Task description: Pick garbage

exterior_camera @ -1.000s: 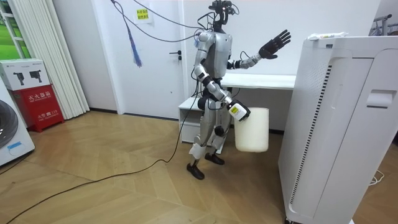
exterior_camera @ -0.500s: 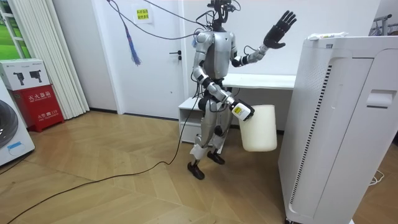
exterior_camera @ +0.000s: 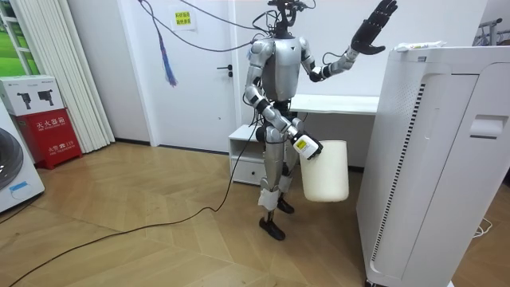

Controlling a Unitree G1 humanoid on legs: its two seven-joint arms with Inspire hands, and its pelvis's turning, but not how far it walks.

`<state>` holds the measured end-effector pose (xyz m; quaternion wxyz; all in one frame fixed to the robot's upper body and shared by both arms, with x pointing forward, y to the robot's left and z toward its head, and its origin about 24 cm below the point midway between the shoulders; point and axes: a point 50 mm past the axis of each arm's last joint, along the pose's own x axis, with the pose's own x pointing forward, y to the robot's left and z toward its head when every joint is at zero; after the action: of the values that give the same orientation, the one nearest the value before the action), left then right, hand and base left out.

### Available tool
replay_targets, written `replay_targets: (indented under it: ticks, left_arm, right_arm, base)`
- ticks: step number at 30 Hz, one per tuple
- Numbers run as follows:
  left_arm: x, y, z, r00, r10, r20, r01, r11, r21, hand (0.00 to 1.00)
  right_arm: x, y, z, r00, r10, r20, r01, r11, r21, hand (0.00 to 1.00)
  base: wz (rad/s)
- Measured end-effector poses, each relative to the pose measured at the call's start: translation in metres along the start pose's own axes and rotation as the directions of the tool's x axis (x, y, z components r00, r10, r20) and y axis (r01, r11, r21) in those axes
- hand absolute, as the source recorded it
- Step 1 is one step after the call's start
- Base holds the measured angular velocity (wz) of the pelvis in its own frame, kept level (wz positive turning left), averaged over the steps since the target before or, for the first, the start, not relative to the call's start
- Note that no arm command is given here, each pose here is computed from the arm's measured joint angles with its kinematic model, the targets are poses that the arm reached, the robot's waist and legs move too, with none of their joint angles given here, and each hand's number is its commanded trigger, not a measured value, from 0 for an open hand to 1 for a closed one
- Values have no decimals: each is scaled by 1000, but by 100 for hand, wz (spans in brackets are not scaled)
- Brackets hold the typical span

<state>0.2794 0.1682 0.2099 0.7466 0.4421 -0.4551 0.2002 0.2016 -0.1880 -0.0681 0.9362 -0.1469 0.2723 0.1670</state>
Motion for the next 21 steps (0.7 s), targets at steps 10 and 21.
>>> replay_targets:
  ticks: [10,21]
  left_arm:
    - [9,-3,-21,995,-39,-87,48,993,110,0]
    - [8,-4,-27,988,-69,-135,88,985,146,0]
  right_arm:
    - [-1,-4,-6,997,20,-69,-20,1000,-2,100]
    - [-2,-10,-5,998,-6,-67,6,1000,4,100]
  base:
    - [6]
    - [1]
